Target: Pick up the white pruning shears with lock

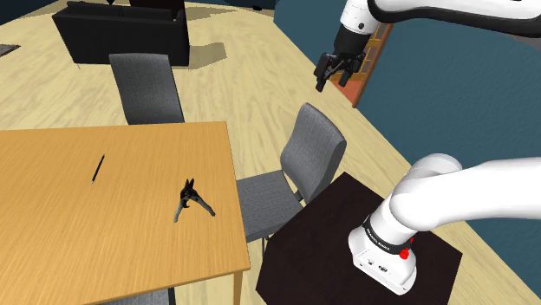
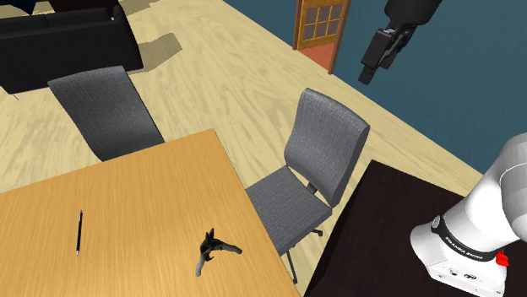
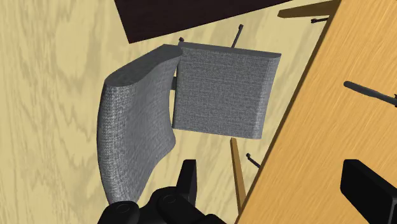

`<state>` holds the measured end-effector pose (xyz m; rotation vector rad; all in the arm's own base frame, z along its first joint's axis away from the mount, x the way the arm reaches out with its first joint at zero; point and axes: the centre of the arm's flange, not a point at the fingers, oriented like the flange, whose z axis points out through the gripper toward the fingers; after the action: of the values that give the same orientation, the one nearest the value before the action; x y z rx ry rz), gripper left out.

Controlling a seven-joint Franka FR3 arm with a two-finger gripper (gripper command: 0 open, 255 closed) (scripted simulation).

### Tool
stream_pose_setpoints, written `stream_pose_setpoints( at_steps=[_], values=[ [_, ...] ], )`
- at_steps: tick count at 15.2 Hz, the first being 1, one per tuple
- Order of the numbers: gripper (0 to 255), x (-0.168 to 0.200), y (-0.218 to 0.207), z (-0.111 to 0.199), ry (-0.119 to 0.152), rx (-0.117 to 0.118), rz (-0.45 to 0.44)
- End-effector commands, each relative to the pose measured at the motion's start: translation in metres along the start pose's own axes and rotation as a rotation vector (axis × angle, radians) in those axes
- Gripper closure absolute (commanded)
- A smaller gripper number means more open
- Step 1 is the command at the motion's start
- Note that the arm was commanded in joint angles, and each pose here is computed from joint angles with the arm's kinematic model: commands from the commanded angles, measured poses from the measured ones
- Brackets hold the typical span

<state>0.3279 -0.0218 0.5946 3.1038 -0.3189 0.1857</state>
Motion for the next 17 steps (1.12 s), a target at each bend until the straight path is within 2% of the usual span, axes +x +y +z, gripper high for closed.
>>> stream_pose_setpoints(
  at_steps=[1, 17],
  values=[
    [0, 0.000, 0.000, 0.000, 0.000, 0.000, 0.000],
    [0, 0.040, -0.116, 0.158, 0.085, 0.082, -0.315]
  ],
)
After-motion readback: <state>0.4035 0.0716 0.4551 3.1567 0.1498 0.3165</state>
